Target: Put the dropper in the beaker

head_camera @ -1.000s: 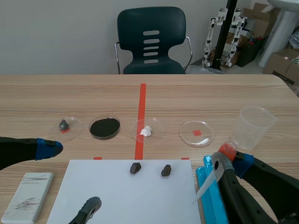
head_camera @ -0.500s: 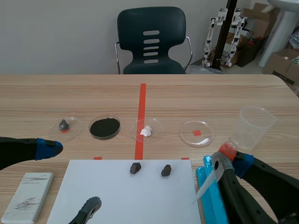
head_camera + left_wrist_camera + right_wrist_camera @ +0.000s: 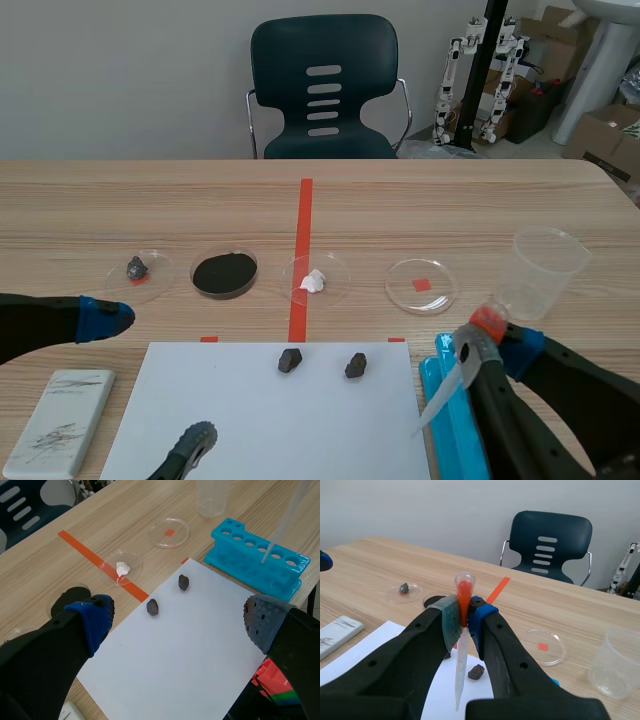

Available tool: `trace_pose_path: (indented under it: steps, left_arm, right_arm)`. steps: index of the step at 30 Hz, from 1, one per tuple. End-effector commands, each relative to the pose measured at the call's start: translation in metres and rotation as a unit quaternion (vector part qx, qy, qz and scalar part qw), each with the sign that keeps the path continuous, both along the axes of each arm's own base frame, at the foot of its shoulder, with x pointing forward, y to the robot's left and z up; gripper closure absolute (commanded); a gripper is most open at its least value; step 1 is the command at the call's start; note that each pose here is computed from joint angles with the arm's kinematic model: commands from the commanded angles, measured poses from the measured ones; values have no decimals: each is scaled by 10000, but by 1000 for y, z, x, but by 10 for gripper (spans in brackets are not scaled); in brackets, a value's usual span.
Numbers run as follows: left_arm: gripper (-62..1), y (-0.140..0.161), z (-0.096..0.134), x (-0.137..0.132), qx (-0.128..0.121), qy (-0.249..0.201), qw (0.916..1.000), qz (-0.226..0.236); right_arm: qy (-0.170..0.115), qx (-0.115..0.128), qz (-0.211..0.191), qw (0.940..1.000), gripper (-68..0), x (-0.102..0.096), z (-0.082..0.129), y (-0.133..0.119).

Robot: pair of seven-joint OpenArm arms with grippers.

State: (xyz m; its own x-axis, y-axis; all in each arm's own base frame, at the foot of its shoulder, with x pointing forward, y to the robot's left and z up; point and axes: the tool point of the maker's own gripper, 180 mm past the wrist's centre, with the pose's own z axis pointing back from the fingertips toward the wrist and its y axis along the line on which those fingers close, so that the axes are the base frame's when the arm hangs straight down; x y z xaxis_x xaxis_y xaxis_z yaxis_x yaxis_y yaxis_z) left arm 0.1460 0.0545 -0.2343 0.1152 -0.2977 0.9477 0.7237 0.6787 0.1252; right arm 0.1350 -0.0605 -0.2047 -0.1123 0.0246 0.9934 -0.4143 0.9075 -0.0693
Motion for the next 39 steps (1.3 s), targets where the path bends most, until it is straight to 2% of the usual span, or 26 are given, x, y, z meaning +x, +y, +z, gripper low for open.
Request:
trace_pose_path:
  steps: [1, 6, 13, 19, 24, 28, 32, 36, 39]
  left_arm:
    - [-542, -1, 5, 1, -117, -55, 9999, 28]
    - [-542, -1, 5, 1, -117, -55, 9999, 28]
    - [-542, -1, 5, 1, -117, -55, 9999, 28]
    - [-542, -1, 5, 1, -117, -55, 9999, 28]
    - [-542, -1, 5, 1, -117, -55, 9999, 28]
    - [-542, -1, 5, 1, -117, -55, 9999, 28]
    - [-542, -1, 5, 1, -117, -55, 9999, 28]
    - [-542, -1, 5, 1, -117, -55, 9999, 28]
    - [-542, -1, 5, 1, -117, -55, 9999, 28]
  right_arm:
    - [-221, -17, -192, 9996, -42, 6, 7, -9]
    - [-493, -247, -573, 9968, -42, 17, 14, -32]
    - [-834, -393, -1213, 9883, -42, 43, 28, -74]
    - [-859, -599, -1788, 9783, -42, 73, 36, -113]
    - [-959, -649, -2193, 9688, -42, 97, 47, -143]
    - [-949, -707, -2259, 9669, -42, 118, 47, -155]
    - [-1053, -679, -2450, 9614, -42, 138, 47, -169]
    - [-1118, -586, -2398, 9626, -42, 158, 48, -175]
    - [-1121, -499, -2176, 9683, -42, 172, 45, -173]
